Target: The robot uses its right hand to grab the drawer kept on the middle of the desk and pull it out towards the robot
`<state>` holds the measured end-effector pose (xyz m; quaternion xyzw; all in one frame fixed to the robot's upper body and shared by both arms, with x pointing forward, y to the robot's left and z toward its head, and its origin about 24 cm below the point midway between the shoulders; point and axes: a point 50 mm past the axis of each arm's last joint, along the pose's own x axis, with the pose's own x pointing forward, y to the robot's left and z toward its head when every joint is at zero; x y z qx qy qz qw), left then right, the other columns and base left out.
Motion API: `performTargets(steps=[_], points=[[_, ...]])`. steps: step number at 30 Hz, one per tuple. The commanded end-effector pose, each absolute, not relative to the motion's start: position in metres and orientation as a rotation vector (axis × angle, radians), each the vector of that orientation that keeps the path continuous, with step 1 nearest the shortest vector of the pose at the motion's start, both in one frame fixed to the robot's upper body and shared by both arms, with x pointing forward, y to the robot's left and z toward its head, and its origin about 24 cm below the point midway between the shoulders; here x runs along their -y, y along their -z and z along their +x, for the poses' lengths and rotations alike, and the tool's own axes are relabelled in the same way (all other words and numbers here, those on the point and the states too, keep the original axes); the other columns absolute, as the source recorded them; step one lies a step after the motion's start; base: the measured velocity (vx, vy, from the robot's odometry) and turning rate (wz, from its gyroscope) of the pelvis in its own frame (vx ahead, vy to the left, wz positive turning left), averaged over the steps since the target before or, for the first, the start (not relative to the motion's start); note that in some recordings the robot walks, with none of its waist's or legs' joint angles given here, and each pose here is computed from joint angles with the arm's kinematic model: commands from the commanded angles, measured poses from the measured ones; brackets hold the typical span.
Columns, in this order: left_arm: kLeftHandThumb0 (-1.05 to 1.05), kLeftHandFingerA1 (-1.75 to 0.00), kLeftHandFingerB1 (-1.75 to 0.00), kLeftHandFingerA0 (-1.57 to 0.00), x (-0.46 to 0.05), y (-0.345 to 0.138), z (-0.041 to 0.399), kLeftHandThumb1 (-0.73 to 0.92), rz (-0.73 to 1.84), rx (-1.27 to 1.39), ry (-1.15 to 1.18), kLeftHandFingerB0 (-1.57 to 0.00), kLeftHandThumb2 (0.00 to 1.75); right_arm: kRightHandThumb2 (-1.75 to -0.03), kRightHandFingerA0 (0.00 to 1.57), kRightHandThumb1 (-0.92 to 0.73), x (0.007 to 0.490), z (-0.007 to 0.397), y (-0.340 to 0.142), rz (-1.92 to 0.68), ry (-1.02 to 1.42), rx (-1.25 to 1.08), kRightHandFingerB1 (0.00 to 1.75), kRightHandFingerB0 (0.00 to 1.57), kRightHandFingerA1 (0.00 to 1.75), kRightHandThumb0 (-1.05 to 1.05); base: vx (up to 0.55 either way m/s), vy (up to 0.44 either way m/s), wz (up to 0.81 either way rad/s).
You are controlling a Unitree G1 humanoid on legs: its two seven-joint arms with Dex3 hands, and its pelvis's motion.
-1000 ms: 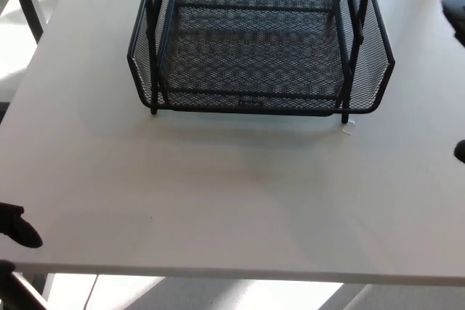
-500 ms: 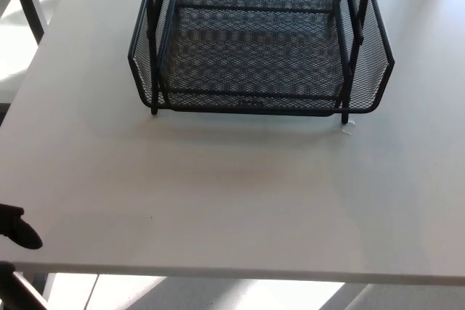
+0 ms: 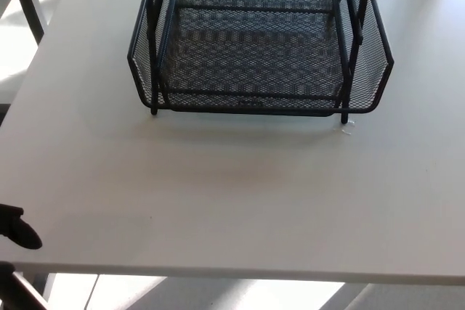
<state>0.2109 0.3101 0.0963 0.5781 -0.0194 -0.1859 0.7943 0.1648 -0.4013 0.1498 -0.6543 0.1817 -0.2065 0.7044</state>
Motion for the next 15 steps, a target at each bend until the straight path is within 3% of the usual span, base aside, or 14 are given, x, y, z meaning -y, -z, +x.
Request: performTargets(steps=[1,5,6,10,11,15], points=[[-0.28,-0.88,-0.58,-0.81,-0.316,-0.099,0.208,0.56,1.284,0.046,0.4,-0.8,0.56,-0.87,0.01,-0.46,0.452,0.144,-0.077,-1.218,0.583,-0.725,0.31,0.03,0.52,-0.8,0.0,0.0,0.0],[-0.28,-0.87,-0.58,-0.8,-0.316,-0.099,0.208,0.56,1.282,0.042,0.396,-0.79,0.57,-0.8,0.0,-0.42,0.454,0.143,-0.055,-1.055,0.594,-0.749,0.35,0.05,0.4,-0.72,0.0,0.0,0.0],[-0.27,-0.88,-0.58,-0.8,-0.316,-0.099,0.208,0.55,1.281,0.045,0.396,-0.8,0.57,-0.56,0.0,-0.51,0.453,0.143,-0.05,-1.052,0.59,-0.752,0.32,0.1,0.49,-0.7,0.0,0.0,0.0],[-0.28,-0.9,-0.58,-0.81,-0.316,-0.098,0.208,0.55,1.282,0.045,0.395,-0.81,0.57,-0.57,0.0,-0.53,0.444,0.142,-0.019,-1.077,0.52,-0.852,0.28,0.1,0.44,-0.65,0.0,0.0,0.0],[-0.28,-0.9,-0.58,-0.81,-0.316,-0.098,0.208,0.56,1.282,0.044,0.396,-0.81,0.57,-0.57,0.0,-0.55,0.441,0.14,-0.013,-1.138,0.496,-0.862,0.28,0.11,0.56,-0.69,0.0,0.0,0.0],[-0.28,-0.9,-0.58,-0.8,-0.315,-0.097,0.209,0.56,1.28,0.044,0.394,-0.8,0.57,-0.58,0.0,-0.53,0.44,0.139,-0.005,-1.085,0.505,-0.864,0.26,0.1,0.58,-0.64,0.0,0.0,0.0]])
